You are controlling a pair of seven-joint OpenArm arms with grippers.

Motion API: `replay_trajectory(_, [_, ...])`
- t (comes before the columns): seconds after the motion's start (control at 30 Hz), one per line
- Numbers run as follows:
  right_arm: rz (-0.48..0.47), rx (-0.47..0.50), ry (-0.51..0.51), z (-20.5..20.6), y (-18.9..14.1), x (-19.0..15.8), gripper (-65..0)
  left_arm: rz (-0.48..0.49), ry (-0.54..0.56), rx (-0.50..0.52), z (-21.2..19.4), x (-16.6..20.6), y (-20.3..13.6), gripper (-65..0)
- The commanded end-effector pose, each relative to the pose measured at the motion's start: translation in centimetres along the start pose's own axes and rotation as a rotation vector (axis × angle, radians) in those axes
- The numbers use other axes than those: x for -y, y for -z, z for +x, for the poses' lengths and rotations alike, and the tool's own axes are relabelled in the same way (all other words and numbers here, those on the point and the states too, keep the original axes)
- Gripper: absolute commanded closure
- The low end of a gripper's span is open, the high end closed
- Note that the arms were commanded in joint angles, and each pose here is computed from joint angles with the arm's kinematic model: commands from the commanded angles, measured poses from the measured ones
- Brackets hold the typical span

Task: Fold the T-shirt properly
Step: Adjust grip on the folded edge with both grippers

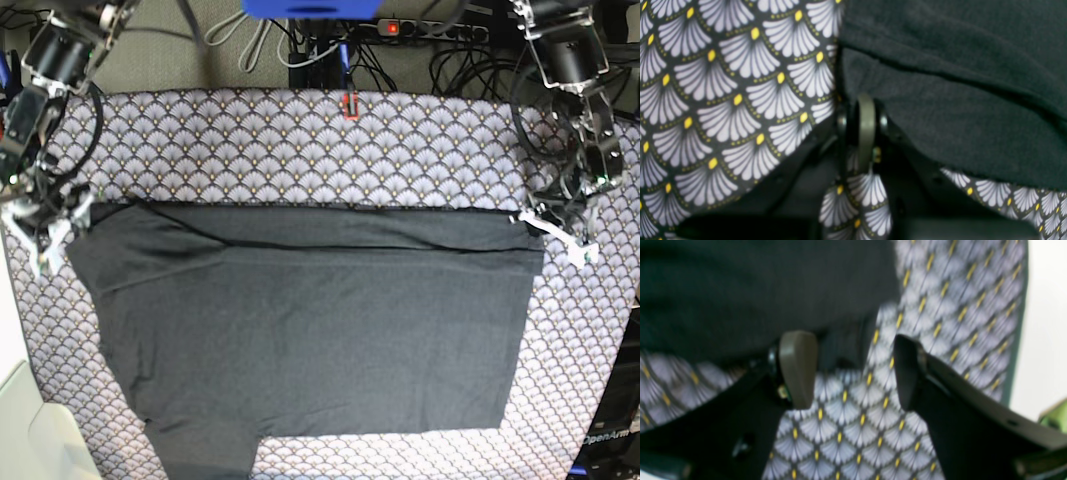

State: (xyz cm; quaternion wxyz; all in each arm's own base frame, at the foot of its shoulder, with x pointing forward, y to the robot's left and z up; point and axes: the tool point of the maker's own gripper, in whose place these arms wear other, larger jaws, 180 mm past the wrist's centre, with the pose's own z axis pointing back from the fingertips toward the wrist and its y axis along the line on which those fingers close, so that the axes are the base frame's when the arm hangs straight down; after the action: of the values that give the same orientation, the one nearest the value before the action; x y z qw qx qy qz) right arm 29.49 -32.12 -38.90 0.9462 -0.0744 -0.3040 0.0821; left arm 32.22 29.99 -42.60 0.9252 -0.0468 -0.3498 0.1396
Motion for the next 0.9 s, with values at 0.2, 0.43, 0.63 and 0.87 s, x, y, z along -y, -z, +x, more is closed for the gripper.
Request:
replay_trajectory(0.2, [-0.010,0.033,-0.002,0.6,-0.4,0.4,-38.1,0.014,0.017,-0.009,0.4,-0.6,-0.3,-0.4])
replay_trajectory(0.43, [0.058,0.015,0.057,-1.4,1.9,-1.0,-38.0,0.014,0.017,-0.009,0.3,-0.6,-0.3,-0.4])
replay_trajectory(0.63, [0.070,0.025,0.075,-2.0,2.5,-0.8,-37.8,0.014,0.015,-0.008,0.4,-0.6,-0.3,-0.4])
replay_trajectory(0.87, [0.073,0.015,0.078,-2.3,2.7,-0.8,-37.5,0.014,0.015,-0.008,0.4,-0.6,-0.3,-0.4])
